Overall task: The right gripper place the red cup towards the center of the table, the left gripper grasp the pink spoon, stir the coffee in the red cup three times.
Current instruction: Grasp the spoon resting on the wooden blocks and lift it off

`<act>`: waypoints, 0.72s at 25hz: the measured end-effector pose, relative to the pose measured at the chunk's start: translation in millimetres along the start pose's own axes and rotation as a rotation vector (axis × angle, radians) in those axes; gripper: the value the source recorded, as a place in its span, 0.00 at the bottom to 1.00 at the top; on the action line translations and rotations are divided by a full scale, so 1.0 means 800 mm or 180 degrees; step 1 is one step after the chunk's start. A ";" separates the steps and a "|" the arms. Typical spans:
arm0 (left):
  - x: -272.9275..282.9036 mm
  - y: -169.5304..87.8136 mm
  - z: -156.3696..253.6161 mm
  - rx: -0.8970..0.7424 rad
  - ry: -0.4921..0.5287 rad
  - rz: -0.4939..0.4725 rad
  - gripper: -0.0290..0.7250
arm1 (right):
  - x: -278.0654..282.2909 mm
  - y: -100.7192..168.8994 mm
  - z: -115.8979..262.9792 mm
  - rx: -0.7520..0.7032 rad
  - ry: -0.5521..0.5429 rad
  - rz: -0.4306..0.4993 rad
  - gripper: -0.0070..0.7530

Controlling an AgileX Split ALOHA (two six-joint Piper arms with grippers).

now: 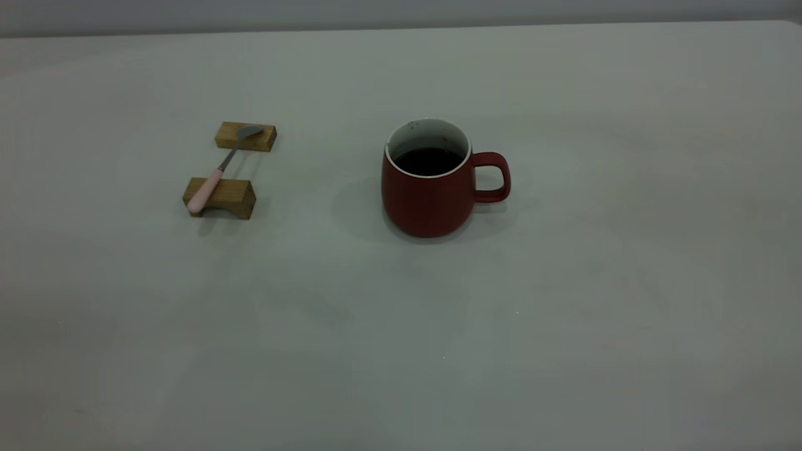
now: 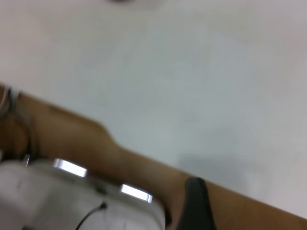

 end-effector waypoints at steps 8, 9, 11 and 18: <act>0.000 0.000 0.000 0.0000 0.0000 0.0000 0.72 | -0.004 -0.005 0.087 -0.0187 -0.0831 0.0199 0.83; 0.000 0.000 0.000 0.0000 0.0000 0.0000 0.72 | -0.007 -0.005 0.092 -0.0199 -0.0863 0.0215 0.83; 0.000 0.000 0.000 0.0000 0.0000 0.0000 0.72 | -0.009 -0.006 0.098 -0.0214 -0.0918 0.0251 0.83; 0.000 0.000 0.000 0.0000 0.0000 0.0000 0.72 | -0.005 -0.007 0.111 -0.0272 -0.1141 0.0405 0.82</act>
Point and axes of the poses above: a point on each arm's last joint axis where the gripper is mounted, x pointing back along that axis away from the gripper, y along the wrist's bending axis when the last joint is at zero, z = x × y, the point moved 1 cm from there along -x, pointing out along that axis toward the gripper, and after that the axes turned 6 degrees about -x, right-handed, at the moved point
